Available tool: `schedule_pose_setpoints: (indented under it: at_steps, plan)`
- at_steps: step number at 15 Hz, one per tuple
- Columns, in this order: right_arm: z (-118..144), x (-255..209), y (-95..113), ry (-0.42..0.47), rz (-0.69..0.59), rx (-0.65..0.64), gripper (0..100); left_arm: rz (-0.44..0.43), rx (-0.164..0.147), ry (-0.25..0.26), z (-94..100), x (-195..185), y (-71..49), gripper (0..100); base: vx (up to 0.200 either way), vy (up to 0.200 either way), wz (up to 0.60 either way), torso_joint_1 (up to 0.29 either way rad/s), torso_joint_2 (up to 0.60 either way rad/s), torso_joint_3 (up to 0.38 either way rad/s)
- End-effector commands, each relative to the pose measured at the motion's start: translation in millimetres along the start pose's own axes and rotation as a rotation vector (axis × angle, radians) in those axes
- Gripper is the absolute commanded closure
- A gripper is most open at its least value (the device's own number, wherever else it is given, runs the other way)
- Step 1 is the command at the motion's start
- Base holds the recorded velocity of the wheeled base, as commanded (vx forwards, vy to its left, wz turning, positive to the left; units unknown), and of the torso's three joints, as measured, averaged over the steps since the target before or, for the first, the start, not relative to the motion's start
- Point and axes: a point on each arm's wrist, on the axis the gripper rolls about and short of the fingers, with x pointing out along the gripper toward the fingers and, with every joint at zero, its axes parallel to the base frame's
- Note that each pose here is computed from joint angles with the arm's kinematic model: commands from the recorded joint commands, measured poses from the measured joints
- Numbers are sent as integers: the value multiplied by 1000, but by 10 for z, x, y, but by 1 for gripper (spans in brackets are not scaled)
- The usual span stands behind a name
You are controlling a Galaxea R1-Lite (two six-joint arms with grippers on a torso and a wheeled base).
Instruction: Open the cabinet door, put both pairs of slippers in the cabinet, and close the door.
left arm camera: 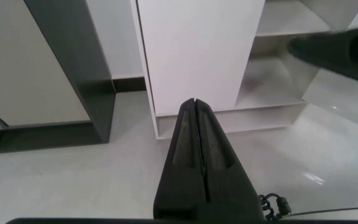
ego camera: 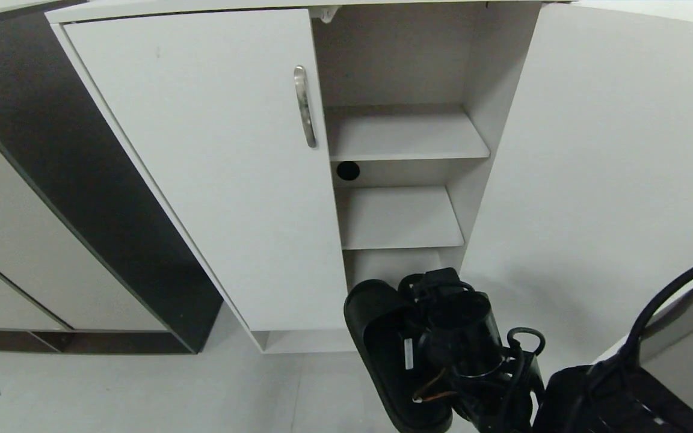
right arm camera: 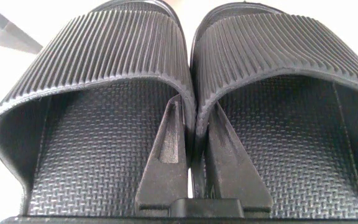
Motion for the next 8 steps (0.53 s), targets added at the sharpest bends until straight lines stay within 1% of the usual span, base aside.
schedule_pose_setpoints:
  at_steps: [1, 3, 5, 7, 8]
  plan:
    - [2, 244, 45, -55, -75, -8, 100, 1, 0, 2, 1, 2, 0, 100, 0, 0, 0, 2, -7, -193]
    - [207, 383, 95, -155, -144, -21, 100, 2, 0, 1, 0, 1, 0, 100, 0, 0, 0, 10, 7, -193]
    - [318, 399, 81, -214, -193, -42, 100, 1, 1, -1, 2, 1, 0, 100, 0, 0, 0, 10, 7, -124]
    - [327, 419, 85, -266, -204, -39, 100, 1, 0, 1, 0, 1, 0, 100, 0, 0, 0, 0, 0, 0]
    - [285, 465, 71, -277, -212, -48, 100, 1, 1, -1, 2, 1, 0, 100, 0, 0, 0, 0, 0, 0]
